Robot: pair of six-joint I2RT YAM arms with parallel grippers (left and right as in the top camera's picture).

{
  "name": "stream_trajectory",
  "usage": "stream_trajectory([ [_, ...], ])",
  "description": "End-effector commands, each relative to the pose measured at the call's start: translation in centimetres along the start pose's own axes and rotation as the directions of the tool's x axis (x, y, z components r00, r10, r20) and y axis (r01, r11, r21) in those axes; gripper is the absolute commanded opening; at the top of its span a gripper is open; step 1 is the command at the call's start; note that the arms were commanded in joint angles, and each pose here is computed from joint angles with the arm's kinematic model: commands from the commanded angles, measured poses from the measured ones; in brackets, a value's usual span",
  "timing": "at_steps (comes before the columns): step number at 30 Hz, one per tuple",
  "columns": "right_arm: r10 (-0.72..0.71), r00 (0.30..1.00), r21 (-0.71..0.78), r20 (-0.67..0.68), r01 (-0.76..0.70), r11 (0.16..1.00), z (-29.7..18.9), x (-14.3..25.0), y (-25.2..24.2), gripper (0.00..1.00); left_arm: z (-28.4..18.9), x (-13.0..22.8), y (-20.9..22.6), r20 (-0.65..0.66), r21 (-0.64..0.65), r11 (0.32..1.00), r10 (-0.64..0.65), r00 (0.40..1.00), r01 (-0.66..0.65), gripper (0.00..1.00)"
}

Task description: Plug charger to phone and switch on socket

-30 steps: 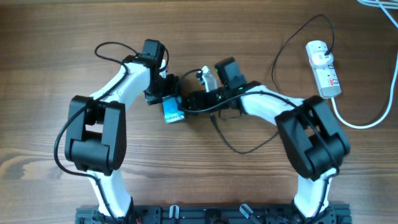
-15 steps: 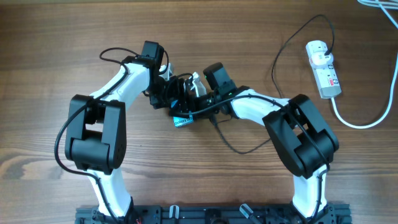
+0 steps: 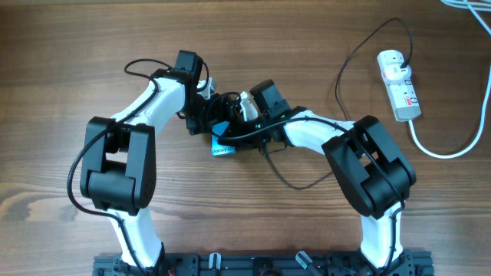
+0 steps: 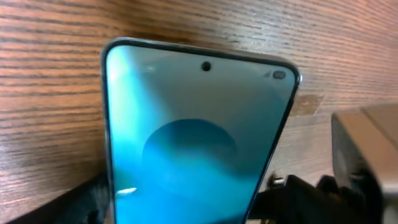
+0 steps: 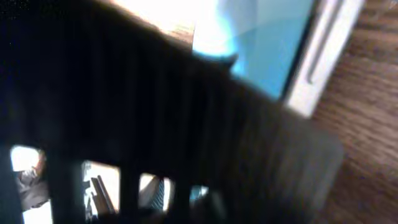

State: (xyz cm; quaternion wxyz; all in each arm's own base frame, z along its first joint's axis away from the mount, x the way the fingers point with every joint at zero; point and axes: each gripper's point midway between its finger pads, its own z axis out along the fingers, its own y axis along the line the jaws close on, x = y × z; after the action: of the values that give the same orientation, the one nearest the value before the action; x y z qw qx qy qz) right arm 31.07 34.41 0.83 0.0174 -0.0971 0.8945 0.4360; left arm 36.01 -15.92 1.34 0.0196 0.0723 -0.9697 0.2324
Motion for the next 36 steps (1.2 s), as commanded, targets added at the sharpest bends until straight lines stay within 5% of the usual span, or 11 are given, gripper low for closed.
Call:
stream_trajectory([
  [1, 0.011, 1.0, 0.02, -0.006, -0.011, 1.0, 0.6, 0.4, -1.1, 0.17, 2.5, 2.0, 1.8, -0.086, -0.043, 0.999, -0.023, 0.996, 0.019, 0.95],
  [6, 0.001, 1.0, 0.014, 0.003, -0.001, 1.0, 0.6, 0.1, -0.9, 0.05, 2.5, 2.0, 1.8, -0.085, -0.043, 0.999, -0.023, 0.996, 0.019, 1.0],
  [10, 0.052, 0.999, -0.002, -0.006, -0.052, 0.999, 0.6, 0.2, -0.7, 0.08, 2.2, 1.8, 1.8, -0.074, -0.038, 0.999, -0.022, 0.997, 0.02, 0.99],
  [14, 0.033, 0.999, -0.156, -0.04, -0.039, 0.987, -1.0, -0.3, 1.0, 0.04, -0.4, 0.5, 1.0, 0.0, -0.003, 1.0, -0.011, 1.0, 0.011, 0.99],
  [19, -0.052, 0.998, -0.413, -0.029, 0.036, 0.91, -4.9, -2.3, 4.2, 0.04, -5.9, -0.7, -3.0, 0.114, 0.195, 0.978, 0.05, 0.992, -0.072, 0.99],
  [22, -0.098, 0.995, -0.538, -0.001, 0.082, 0.839, -7.8, -3.9, 6.7, 0.04, -10.3, -1.0, -5.3, 0.194, 0.33, 0.935, 0.071, 0.979, -0.133, 0.97],
  [27, -0.205, 0.978, -0.631, 0.029, 0.177, 0.755, -10.7, -4.2, 10.8, 0.04, -17.7, -0.3, -10.5, 0.338, 0.577, 0.736, 0.178, 0.924, -0.353, 0.91],
  [36, -0.357, 0.923, -0.676, 0.146, 0.356, 0.645, -14.9, -2.9, 15.1, 0.04, -20.4, 1.2, -13.1, 0.383, 0.671, 0.579, 0.263, 0.885, -0.463, 0.69],
])
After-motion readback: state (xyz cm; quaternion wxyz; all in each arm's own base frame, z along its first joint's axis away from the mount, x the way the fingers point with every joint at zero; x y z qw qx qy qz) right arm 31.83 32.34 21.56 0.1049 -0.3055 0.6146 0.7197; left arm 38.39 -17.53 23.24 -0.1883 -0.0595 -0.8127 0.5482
